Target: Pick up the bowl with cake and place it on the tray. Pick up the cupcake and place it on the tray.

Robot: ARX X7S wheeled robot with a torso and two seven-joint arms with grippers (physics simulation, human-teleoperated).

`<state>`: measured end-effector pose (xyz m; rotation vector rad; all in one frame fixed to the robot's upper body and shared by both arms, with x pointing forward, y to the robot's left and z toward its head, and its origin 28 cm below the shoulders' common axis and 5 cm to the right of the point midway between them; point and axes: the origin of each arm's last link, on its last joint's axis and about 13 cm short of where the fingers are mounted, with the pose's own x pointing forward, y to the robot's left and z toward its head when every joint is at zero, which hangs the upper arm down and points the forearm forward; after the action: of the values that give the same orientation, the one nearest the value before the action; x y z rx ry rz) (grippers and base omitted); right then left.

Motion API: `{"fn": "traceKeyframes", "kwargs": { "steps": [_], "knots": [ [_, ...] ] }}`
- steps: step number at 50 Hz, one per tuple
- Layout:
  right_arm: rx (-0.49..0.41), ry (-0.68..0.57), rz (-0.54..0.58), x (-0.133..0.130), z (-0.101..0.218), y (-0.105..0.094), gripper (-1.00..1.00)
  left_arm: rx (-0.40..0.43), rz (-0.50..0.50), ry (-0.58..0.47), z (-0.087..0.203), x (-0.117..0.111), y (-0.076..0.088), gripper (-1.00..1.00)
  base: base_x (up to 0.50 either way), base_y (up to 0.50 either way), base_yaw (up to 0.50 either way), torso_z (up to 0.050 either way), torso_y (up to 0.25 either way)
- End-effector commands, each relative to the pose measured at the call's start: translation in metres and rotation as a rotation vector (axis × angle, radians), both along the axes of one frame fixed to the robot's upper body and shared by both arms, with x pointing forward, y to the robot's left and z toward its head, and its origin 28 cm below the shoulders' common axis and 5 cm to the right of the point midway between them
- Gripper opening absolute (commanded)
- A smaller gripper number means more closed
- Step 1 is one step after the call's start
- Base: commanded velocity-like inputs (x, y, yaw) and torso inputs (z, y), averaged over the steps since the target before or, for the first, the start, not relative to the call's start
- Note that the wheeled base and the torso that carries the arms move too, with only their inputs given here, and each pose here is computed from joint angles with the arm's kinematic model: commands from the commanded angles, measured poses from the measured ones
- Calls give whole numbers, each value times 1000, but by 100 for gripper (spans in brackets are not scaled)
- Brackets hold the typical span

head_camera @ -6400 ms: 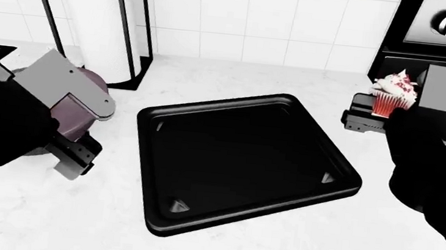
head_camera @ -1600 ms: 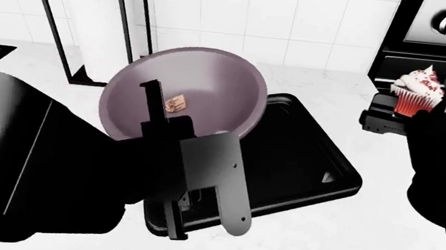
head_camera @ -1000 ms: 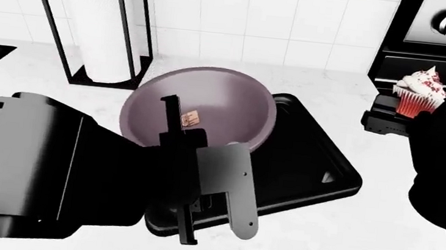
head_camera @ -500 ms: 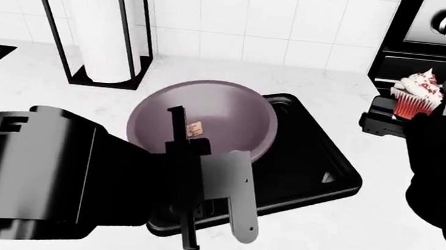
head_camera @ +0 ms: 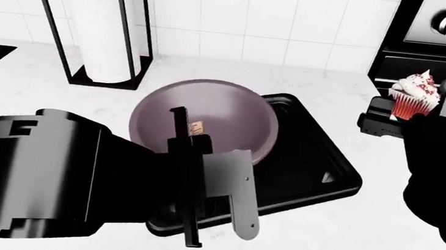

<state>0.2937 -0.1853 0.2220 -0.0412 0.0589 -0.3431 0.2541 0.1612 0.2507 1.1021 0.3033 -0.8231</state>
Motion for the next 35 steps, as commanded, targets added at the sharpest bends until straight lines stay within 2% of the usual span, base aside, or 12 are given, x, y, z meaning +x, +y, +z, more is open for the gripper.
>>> {"fn": "traceKeyframes", "kwargs": {
  "steps": [1, 24, 35],
  "knots": [
    [-14, -5, 0, 0, 1, -1, -100, -5, 28, -30, 3, 3, 1, 100, 0, 0, 0, 0, 0],
    [-12, -5, 6, 1, -1, -1, -100, -43, 40, -79, 17, -4, 0, 100, 0, 0, 0, 0, 0],
    [-12, -6, 9, 1, 0, 0, -100, -162, 33, -83, 35, -23, 2, 100, 0, 0, 0, 0, 0]
  ]
}}
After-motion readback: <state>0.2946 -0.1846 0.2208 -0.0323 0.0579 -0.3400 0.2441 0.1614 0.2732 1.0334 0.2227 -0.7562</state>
